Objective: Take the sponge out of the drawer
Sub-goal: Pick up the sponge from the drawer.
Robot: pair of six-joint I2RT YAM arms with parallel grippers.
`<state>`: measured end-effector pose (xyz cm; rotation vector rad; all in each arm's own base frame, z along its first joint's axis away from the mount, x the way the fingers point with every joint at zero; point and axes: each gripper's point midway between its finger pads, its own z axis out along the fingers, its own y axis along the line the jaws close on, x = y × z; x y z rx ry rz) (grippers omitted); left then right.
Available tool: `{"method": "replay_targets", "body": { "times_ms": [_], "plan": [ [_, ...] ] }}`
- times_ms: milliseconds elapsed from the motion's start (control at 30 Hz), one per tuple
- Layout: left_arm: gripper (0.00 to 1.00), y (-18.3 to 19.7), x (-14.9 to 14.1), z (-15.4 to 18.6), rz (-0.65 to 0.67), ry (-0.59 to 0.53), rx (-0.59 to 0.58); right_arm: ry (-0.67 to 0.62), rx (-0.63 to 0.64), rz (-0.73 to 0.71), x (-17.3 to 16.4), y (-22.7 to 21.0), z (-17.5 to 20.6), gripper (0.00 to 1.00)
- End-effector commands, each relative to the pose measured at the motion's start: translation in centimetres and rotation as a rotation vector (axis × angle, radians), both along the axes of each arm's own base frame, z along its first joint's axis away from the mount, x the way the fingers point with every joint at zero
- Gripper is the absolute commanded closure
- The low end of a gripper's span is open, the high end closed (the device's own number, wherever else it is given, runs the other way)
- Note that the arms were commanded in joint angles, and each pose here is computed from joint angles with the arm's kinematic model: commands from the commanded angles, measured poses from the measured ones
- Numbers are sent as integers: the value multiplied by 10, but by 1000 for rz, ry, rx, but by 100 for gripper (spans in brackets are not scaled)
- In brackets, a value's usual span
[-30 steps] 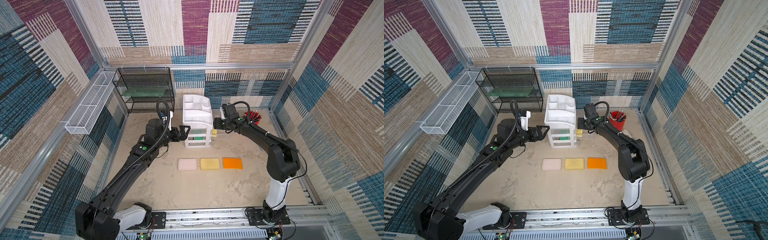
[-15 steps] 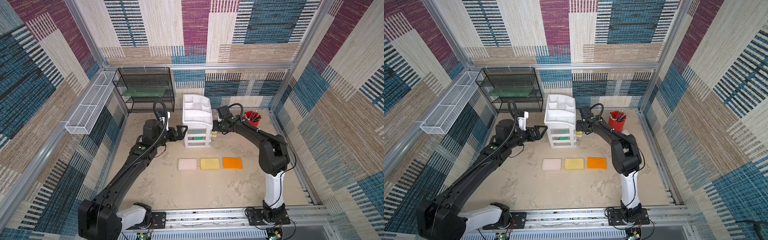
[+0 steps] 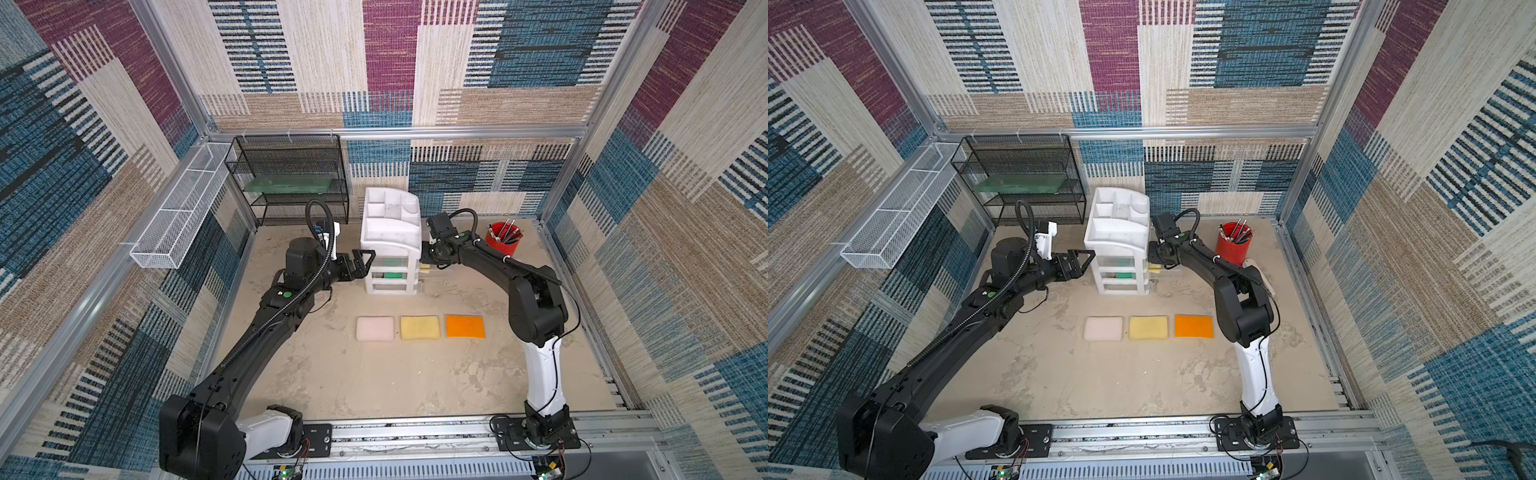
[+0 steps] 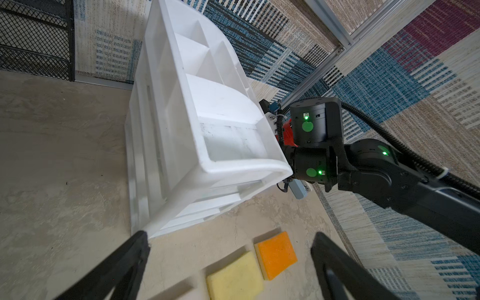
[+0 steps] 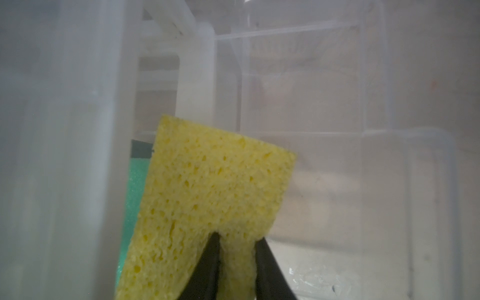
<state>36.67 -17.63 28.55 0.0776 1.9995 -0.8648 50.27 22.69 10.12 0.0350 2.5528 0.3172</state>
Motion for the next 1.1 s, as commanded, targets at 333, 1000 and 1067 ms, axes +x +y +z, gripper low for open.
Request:
{"method": "replay_targets", "body": {
  "times_ms": [333,1000,1067],
  "plan": [
    [0,0,-2,9,-5,-20,-29,-180,64,-12,7,-10,72,100],
    [1,-20,-18,39,-156,-30,-84,-467,-182,107,-22,-57,184,100],
    [1,-30,-24,43,-229,-22,-102,-534,-159,226,-40,-45,202,100]
  ]
}}
